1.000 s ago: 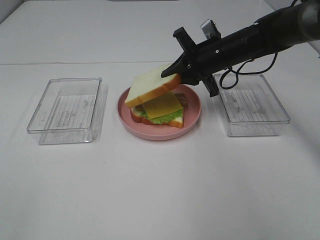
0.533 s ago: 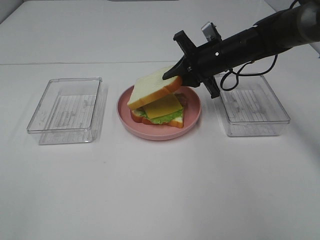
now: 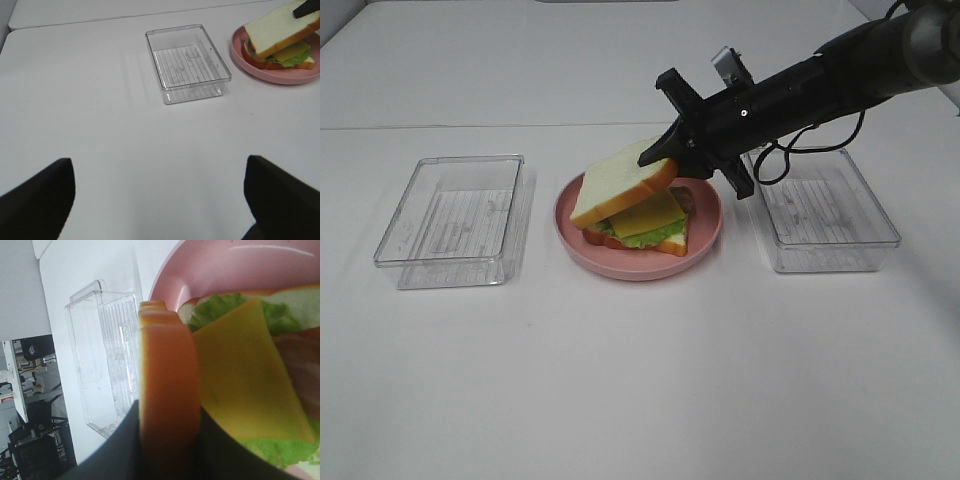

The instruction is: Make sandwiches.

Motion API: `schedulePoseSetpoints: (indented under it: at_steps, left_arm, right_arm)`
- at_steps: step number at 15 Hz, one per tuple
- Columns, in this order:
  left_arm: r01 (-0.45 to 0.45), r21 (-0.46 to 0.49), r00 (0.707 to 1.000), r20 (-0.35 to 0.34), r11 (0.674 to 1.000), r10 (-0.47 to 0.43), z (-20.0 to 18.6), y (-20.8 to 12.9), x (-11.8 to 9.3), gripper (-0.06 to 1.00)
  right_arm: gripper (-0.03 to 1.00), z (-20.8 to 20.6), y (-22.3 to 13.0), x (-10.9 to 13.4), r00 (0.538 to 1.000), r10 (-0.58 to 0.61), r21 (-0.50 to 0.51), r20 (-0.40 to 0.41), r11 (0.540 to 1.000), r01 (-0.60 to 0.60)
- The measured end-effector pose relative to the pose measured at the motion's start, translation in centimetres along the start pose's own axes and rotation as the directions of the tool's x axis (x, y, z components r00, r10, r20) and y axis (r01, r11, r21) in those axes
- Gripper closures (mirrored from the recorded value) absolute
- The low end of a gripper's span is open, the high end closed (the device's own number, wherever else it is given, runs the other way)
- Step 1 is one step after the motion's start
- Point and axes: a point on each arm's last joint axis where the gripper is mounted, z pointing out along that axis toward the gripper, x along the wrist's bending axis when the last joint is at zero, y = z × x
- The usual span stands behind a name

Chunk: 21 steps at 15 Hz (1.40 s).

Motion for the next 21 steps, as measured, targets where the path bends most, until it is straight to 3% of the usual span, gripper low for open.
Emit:
schedulePoseSetpoints:
  at_steps: [6,9,10,12,16,21]
  left_arm:
    - [0.000,0.000,1.000,0.000,1.000,0.000,0.0,0.0,0.0,0.08]
    - [0.000,0.000,1.000,0.000,1.000,0.000,0.0,0.0,0.0,0.08]
    - [0.000,0.000,1.000,0.000,1.000,0.000,0.0,0.0,0.0,0.08]
    - [0.000,0.000,1.000,0.000,1.000,0.000,0.0,0.0,0.0,0.08]
    - [0.000,0.000,1.000,0.000,1.000,0.000,0.0,0.0,0.0,0.08]
    - [0.000,0.000,1.000,0.000,1.000,0.000,0.0,0.0,0.0,0.08]
  right_arm:
    - [0.76,0.6,0.1,-0.9,1.000,0.015,0.001,0.017,1.000,-0.015]
    - [0.38,0.6,0.0,-1.2,0.999,-0.014,0.009,0.049,1.000,0.013]
    - [0.30,0.6,0.0,-1.2,0.998,-0.020,0.012,0.056,1.000,0.019]
    - [0.24,0.6,-0.1,-1.4,0.997,-0.039,0.026,0.072,0.999,0.037]
    - [0.22,-0.2,-0.6,-1.4,0.981,-0.111,0.076,0.156,0.992,0.100]
    - [0.21,-3.0,-0.9,-0.1,0.919,-0.245,0.094,0.309,0.969,0.226]
